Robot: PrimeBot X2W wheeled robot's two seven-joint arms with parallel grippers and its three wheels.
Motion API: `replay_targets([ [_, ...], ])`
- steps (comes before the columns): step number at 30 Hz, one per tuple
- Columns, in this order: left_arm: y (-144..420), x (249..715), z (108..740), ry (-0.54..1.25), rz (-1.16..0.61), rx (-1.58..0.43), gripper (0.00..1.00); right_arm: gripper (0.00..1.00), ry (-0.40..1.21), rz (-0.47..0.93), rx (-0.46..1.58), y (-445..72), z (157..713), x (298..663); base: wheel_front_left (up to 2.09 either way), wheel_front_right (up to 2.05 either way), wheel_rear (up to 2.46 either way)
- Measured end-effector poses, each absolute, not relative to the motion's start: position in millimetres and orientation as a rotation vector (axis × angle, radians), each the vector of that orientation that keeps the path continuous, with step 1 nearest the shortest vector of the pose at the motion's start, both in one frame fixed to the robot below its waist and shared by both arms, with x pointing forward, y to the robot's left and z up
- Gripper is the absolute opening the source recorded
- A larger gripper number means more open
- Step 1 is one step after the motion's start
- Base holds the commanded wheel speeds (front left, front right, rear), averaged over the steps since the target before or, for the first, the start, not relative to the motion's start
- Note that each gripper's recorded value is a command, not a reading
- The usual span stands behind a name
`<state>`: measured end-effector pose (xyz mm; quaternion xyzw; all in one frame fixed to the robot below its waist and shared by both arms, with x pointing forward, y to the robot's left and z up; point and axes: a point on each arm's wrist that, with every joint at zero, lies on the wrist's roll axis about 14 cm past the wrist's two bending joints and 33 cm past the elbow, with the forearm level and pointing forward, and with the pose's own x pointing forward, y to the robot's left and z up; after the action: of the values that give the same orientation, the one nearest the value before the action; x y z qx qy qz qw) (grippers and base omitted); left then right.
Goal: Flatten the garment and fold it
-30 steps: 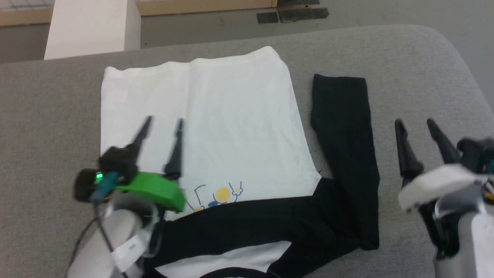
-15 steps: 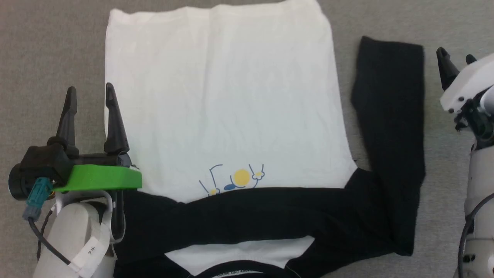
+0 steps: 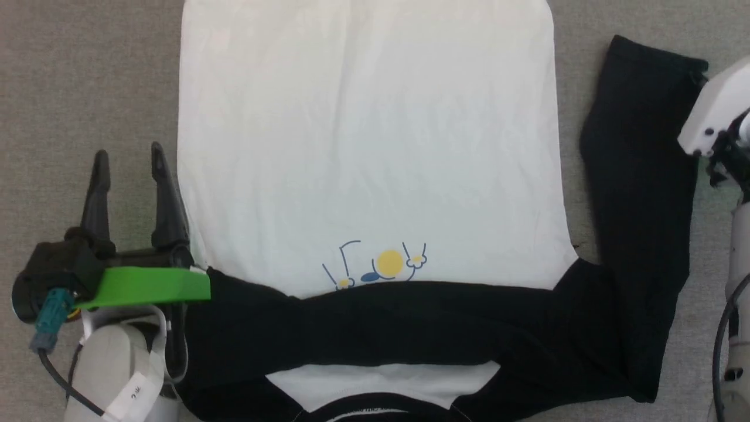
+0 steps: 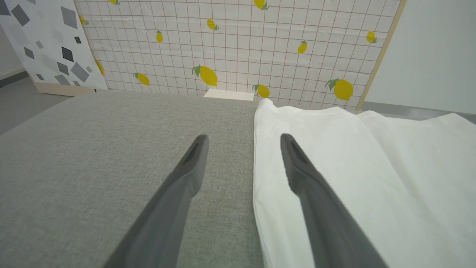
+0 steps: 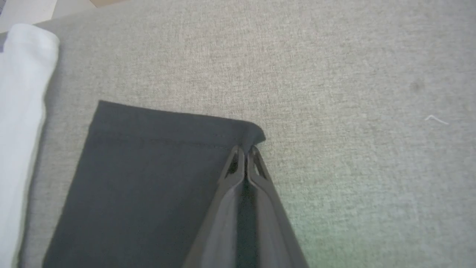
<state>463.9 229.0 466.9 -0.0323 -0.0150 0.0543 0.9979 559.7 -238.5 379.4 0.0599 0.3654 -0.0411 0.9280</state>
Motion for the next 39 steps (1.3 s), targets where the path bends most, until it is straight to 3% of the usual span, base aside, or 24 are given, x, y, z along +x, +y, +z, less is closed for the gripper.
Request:
replay_targets([
  [11,231,421,475,-0.007,0.111,-0.054,1.00,0.00,0.482,-0.241,-0.007,-320,463,497,0.00,0.00,0.00],
  [18,226,403,497,-0.057,0.095,-0.064,1.00,0.00,0.290,-0.256,-0.026,-323,538,444,0.00,0.00,0.00],
  [22,221,397,507,-0.083,0.078,-0.069,1.00,0.00,0.154,-0.176,-0.044,-291,586,427,0.00,0.00,0.00],
  [31,208,389,524,-0.129,0.037,-0.075,1.00,0.00,-0.100,0.185,-0.079,-162,670,389,0.00,0.00,0.00],
  [39,210,385,524,-0.126,0.037,-0.067,1.00,0.00,-0.069,0.555,-0.090,-40,653,370,0.00,0.00,0.00],
])
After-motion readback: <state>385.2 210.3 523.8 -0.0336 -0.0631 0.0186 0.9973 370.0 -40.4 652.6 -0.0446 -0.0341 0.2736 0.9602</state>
